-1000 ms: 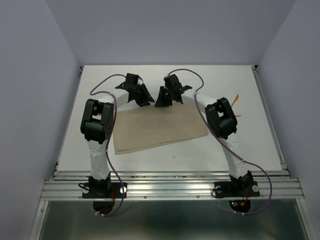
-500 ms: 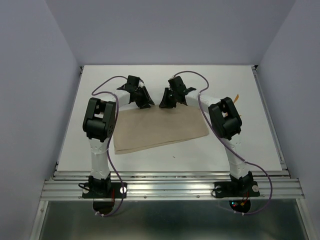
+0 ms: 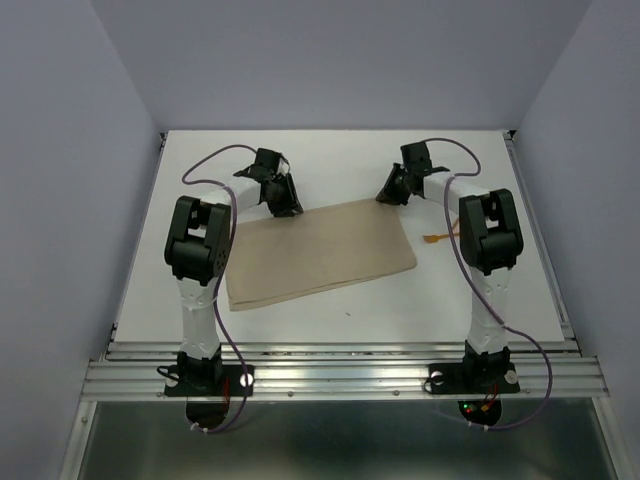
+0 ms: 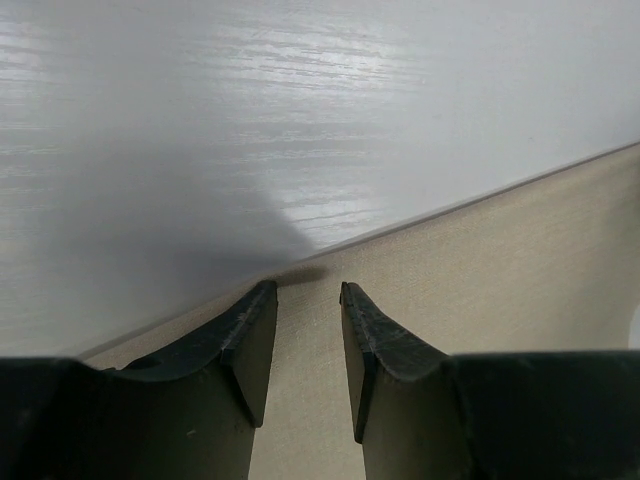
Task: Fold the napkin into a case and place the utensils inside
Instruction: Smooth out the rectangle-folded napkin at the center of the board, then move the rectangle-folded napkin to the center of the board, then pick up the rectangle-folded napkin at the center of the board.
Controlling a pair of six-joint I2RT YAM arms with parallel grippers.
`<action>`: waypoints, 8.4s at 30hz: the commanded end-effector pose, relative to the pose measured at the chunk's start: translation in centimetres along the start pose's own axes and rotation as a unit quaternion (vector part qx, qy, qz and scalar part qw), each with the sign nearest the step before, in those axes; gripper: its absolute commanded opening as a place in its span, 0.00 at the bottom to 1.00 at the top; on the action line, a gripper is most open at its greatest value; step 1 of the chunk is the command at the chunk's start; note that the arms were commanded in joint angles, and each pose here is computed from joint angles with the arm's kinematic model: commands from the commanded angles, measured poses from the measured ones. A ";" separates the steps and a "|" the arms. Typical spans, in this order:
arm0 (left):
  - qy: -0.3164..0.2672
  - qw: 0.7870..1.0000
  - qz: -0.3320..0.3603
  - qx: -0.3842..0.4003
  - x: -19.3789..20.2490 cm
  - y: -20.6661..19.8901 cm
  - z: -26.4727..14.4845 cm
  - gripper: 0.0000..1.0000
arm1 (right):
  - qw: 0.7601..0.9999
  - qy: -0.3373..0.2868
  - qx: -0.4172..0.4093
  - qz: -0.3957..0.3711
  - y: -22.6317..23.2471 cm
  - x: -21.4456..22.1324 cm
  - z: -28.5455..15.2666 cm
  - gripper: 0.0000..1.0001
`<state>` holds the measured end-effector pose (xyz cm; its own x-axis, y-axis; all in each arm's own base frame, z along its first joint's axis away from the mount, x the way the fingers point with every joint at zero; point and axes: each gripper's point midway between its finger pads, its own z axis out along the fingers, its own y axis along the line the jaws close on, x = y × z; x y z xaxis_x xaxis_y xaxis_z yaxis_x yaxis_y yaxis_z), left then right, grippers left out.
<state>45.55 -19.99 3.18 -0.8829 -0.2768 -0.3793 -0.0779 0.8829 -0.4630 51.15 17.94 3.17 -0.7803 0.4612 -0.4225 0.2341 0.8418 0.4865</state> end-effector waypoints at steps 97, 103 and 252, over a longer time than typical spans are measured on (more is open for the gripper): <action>-0.046 0.968 -0.136 -0.207 6.0 15.5 -15.8 0.45 | 0.996 -0.004 0.082 -0.038 -7.2 11.3 -12.0 0.25; -0.013 0.964 -0.165 -0.207 8.7 17.5 -15.1 0.45 | 0.996 -0.005 0.078 -0.040 -7.0 11.3 -12.7 0.25; 0.041 0.978 -0.095 -0.182 2.5 17.1 -7.4 0.16 | 0.995 -0.046 0.078 -0.051 -5.4 8.3 -14.5 0.30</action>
<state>40.10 -1.55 2.14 -0.8339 -0.4580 -0.3080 -0.4130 0.8880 -0.2023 33.34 13.45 5.48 -0.8009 0.3739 -0.4678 0.2556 0.9198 0.2976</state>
